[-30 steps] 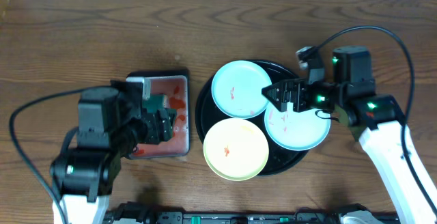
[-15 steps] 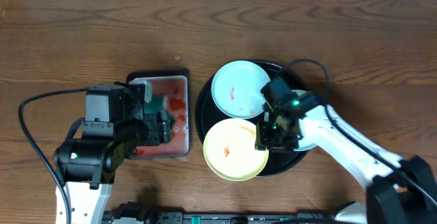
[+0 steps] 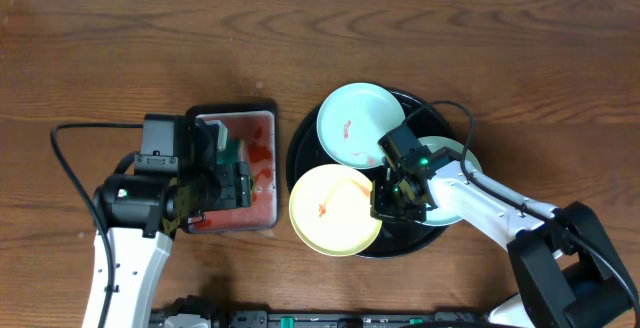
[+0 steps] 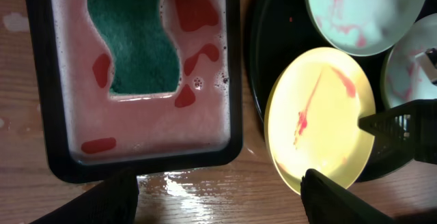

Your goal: Clean dirty plates on tray and stack at the side

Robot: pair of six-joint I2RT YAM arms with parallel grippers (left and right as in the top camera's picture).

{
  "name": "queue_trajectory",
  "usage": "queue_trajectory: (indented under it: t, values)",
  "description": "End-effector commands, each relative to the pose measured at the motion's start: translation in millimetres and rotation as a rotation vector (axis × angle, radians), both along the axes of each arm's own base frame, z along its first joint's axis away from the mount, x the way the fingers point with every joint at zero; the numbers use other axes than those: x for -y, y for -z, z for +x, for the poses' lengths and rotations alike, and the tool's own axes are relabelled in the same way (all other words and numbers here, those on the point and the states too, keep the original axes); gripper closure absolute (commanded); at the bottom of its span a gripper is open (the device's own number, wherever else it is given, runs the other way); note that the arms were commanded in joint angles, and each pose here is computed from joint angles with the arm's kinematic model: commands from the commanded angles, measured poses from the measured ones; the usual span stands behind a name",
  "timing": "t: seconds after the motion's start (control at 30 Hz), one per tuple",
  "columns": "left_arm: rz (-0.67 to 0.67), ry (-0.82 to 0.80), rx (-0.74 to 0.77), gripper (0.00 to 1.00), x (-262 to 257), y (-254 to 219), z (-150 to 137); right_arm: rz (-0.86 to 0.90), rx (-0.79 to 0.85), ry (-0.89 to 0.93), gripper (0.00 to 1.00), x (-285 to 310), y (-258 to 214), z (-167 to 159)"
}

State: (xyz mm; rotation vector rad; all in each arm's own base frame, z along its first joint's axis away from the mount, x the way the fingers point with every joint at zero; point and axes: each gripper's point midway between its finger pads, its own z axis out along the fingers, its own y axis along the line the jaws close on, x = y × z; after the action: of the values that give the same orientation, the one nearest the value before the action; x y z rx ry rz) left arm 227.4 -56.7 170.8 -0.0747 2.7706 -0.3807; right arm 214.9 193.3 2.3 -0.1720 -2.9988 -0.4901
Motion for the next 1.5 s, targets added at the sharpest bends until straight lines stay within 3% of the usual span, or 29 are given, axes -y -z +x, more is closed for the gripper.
queue_trajectory:
  t: [0.0, 0.17, 0.27, 0.5, 0.6, 0.67, 0.77, 0.8, 0.83, 0.87, 0.93, 1.0, 1.03, 1.07, 1.13, 1.17, 1.27, 1.37, 1.47]
  values:
    - [0.016, -0.026, 0.015, 0.23, -4.8, -5.7, 5.5, -0.113, 0.116, 0.039, 0.99, 23.9, -4.3, 23.4]
    - [0.143, -0.123, 0.0, 0.23, -30.5, 3.8, 10.0, -0.188, 0.37, -0.05, 0.99, 37.1, -46.2, 57.4]
    - [0.147, -0.156, -0.019, 0.23, -32.3, 12.6, 16.8, -0.203, 0.476, -0.172, 0.99, 36.9, -60.0, 68.2]
    - [0.172, -0.147, -0.189, 0.25, -31.8, 56.7, 26.3, -0.215, 0.485, -0.371, 0.99, 27.2, -52.3, 57.8]
    - [0.21, -0.152, -0.311, 0.28, -35.3, 92.5, 31.1, -0.22, 0.547, -0.536, 0.99, 22.8, -53.9, 63.4]
    - [0.301, -0.223, -0.345, 0.3, -54.0, 110.4, 37.5, -0.219, 0.571, -0.555, 0.99, 20.8, -55.8, 67.4]
    - [0.243, -0.264, -0.342, 0.31, -56.7, 126.6, 53.2, -0.219, 0.582, -0.552, 0.99, 19.8, -56.9, 69.7]
    - [0.21, -0.279, -0.338, 0.32, -55.2, 131.0, 58.6, -0.219, 0.583, -0.551, 0.95, 19.8, -56.9, 69.8]
    - [0.135, -0.281, -0.324, 0.32, -47.5, 137.3, 69.3, -0.219, 0.583, -0.551, 0.82, 19.8, -56.9, 69.8]
    - [0.105, -0.277, -0.32, 0.33, -43.2, 139.7, 73.4, -0.219, 0.583, -0.551, 0.78, 19.8, -56.9, 69.8]
    - [0.059, -0.26, -0.308, 0.43, -34.2, 148.3, 83.2, -0.219, 0.586, -0.55, 0.69, 19.6, -57.2, 70.5]
    - [0.082, -0.236, -0.319, 0.58, -33.3, 159.1, 84.4, -0.213, 0.587, -0.528, 0.67, 19.1, -59.4, 71.0]
    - [0.117, -0.24, -0.331, 0.74, -37.8, 162.8, 81.9, -0.2, 0.579, -0.49, 0.67, 18.8, -61.7, 69.5]
    - [0.136, -0.244, -0.335, 0.8, -41.1, 163.4, 80.5, -0.184, 0.565, -0.453, 0.66, 18.9, -63.1, 67.5]
    - [0.189, -0.255, -0.338, 0.81, -50.3, 163.8, 78.2, -0.108, 0.516, -0.388, 0.61, 14.2, -65.9, 58.9]
    - [0.227, -0.262, -0.347, 0.92, -56.7, 163.9, 74.9, -0.015, 0.446, -0.331, 0.59, 7.3, -67.0, 47.8]
    - [0.235, -0.251, -0.366, 0.92, -57.2, 160.8, 68.5, 0.1, 0.292, -0.228, 0.55, 1.0, -66.4, 25.2]
    - [0.232, -0.251, -0.347, 0.93, -57.1, 146.9, 68.3, 0.11, 0.171, -0.195, 0.54, 2.6, -63.3, 1.4]
    - [0.217, -0.259, -0.266, 0.89, -56.4, 117.8, 75.5, 0.026, 0.128, -0.177, 0.41, 12.6, -52.8, -11.4]
